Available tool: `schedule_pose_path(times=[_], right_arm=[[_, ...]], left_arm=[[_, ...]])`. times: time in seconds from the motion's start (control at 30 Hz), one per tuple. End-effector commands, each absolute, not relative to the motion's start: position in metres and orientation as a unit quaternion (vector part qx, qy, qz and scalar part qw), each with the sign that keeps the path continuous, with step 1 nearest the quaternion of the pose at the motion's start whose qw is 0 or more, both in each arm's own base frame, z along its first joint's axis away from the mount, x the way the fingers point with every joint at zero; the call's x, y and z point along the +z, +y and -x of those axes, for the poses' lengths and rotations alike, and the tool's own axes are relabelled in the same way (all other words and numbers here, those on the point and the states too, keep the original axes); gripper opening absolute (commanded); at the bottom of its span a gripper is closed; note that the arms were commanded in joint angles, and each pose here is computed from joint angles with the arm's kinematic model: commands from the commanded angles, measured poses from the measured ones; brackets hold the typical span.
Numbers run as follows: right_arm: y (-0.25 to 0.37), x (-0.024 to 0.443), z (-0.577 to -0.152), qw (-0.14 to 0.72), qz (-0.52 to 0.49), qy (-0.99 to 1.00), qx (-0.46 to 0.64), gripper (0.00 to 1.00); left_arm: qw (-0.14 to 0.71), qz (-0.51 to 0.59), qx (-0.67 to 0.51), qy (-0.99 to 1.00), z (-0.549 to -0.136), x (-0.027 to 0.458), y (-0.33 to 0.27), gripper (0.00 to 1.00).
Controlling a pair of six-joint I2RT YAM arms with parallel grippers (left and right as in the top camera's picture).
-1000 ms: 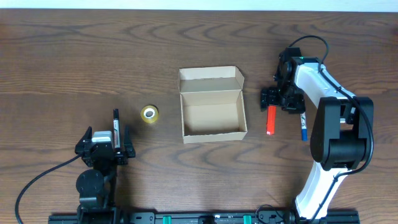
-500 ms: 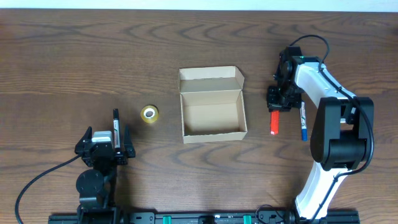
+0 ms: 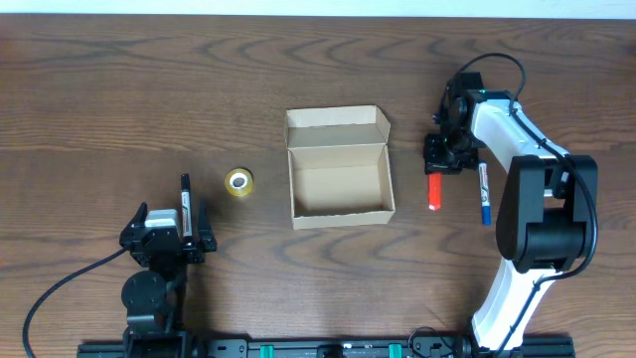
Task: Pack container
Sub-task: 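Carry the box cutter left and lower it into the box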
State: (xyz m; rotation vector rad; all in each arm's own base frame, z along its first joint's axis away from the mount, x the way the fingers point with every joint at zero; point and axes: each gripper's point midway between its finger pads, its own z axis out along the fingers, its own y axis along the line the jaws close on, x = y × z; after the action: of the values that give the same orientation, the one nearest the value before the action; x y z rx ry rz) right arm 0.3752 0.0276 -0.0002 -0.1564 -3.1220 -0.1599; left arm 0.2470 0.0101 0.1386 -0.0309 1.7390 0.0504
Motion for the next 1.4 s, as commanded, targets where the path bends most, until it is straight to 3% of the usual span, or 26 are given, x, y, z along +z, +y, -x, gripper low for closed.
schedule_pose_path(times=[0.0,0.27,0.47,0.7,1.0,1.37], right_arm=[[0.049,0.035,-0.395,-0.052,0.009,-0.992,-0.113,0.01],[0.108,0.187,-0.421,-0.255,-0.114,-0.932,-0.232,0.01],[0.182,0.254,-0.361,-0.327,-0.376,-0.829,-0.253,0.01],[0.236,0.232,-0.275,-0.267,-0.648,-0.681,-0.211,0.01],[0.216,0.194,-0.288,-0.208,-0.723,-0.654,-0.08,0.01],[0.218,0.123,-0.306,-0.123,-0.751,-0.644,-0.079,0.01]], left_arm=[[0.62,0.016,0.017,0.784,-0.245,0.119,0.009,0.95],[0.62,0.016,0.017,0.784,-0.245,0.119,0.009,0.95],[0.62,0.016,0.017,0.784,-0.245,0.119,0.009,0.95],[0.62,0.016,0.017,0.784,-0.245,0.119,0.009,0.95],[0.62,0.016,0.015,0.784,-0.245,0.119,0.009,0.95],[0.62,0.016,0.014,0.784,-0.245,0.119,0.008,0.95]])
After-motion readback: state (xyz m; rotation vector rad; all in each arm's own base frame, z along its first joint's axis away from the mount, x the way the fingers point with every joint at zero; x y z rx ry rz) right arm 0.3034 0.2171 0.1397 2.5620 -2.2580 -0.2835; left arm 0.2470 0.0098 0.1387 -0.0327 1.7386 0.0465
